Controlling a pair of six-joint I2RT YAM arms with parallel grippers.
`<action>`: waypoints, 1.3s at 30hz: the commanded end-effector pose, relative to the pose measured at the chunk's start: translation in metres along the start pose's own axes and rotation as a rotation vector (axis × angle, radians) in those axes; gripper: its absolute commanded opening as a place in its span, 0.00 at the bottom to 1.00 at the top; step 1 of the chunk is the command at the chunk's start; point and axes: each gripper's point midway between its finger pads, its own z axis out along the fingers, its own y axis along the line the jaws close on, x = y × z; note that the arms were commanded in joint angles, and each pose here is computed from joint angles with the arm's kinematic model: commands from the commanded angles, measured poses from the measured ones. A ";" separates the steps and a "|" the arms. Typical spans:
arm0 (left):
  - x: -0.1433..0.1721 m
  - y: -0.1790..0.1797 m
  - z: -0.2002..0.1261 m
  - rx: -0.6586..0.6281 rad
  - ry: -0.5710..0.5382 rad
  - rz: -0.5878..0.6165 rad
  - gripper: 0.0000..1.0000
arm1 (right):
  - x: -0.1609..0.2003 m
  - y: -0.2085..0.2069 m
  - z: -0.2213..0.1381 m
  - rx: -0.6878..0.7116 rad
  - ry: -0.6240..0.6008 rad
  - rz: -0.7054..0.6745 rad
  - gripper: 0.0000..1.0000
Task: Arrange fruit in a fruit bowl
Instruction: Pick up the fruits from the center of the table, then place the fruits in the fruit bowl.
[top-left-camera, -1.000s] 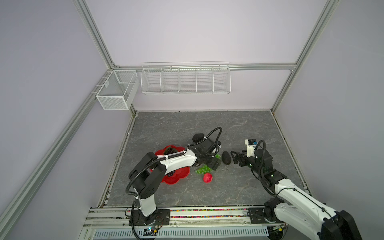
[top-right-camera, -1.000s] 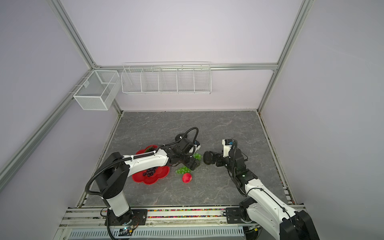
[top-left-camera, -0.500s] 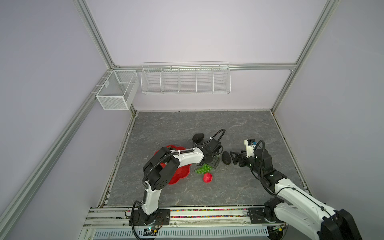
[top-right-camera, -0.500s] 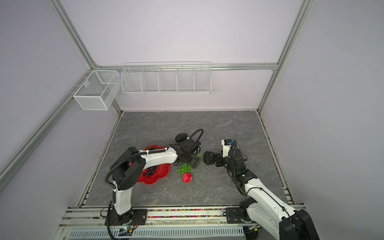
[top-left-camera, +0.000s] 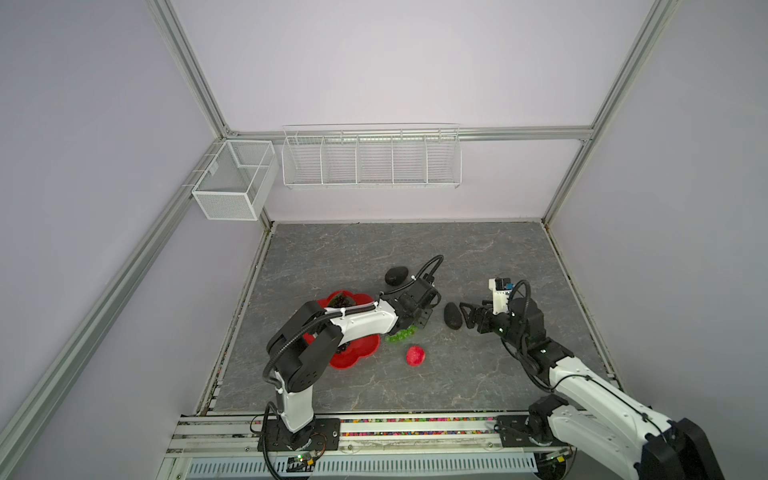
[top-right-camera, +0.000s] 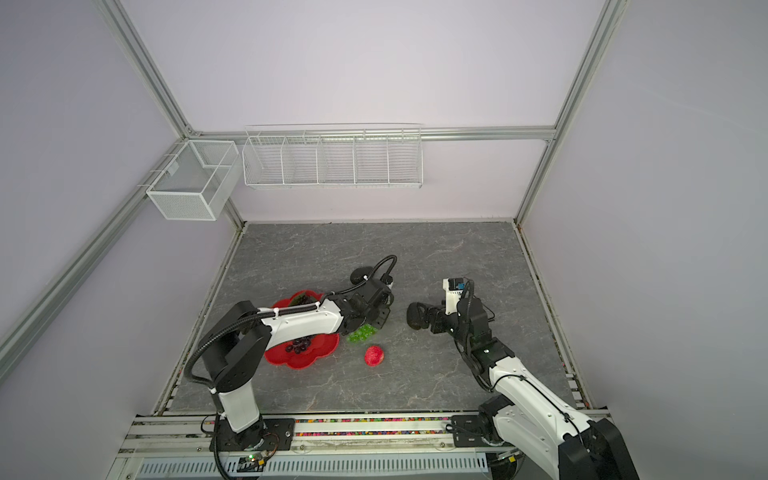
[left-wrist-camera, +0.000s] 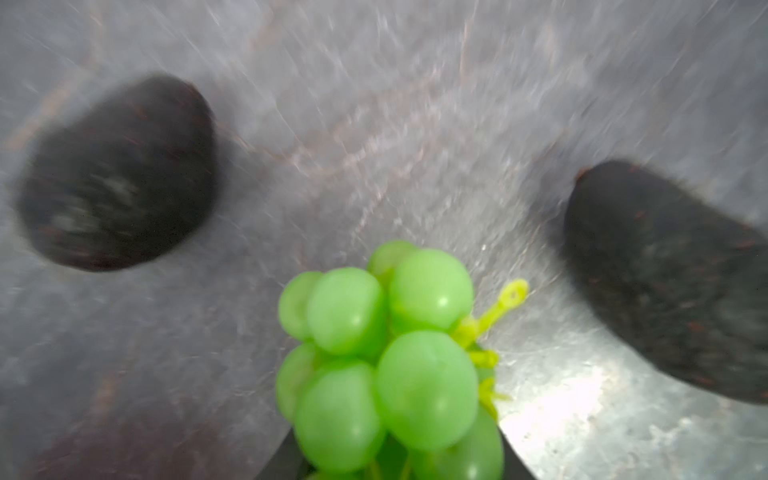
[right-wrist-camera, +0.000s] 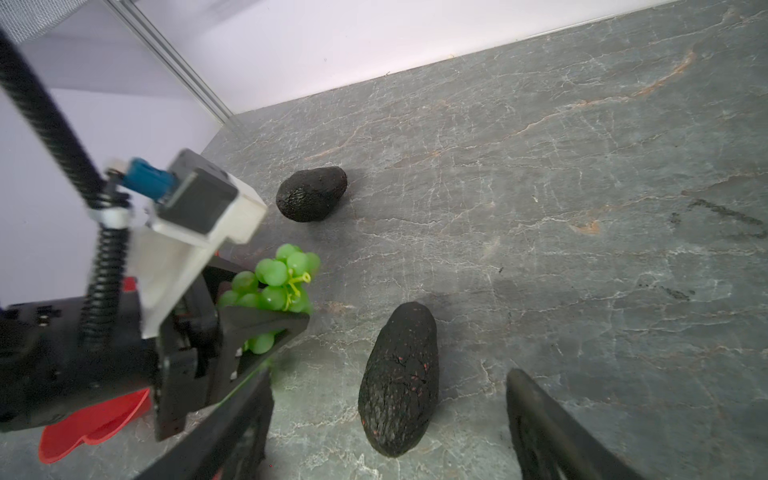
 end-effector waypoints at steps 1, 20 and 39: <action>-0.045 0.015 -0.028 -0.053 -0.200 -0.036 0.39 | -0.005 0.006 -0.004 -0.042 -0.037 -0.015 0.89; 0.005 0.103 -0.129 -0.222 -0.208 -0.355 0.37 | 0.008 0.137 -0.026 -0.606 -0.031 -0.286 0.88; 0.062 0.134 -0.052 -0.353 0.077 -0.475 0.47 | 0.025 0.155 -0.023 -0.668 0.047 -0.344 0.88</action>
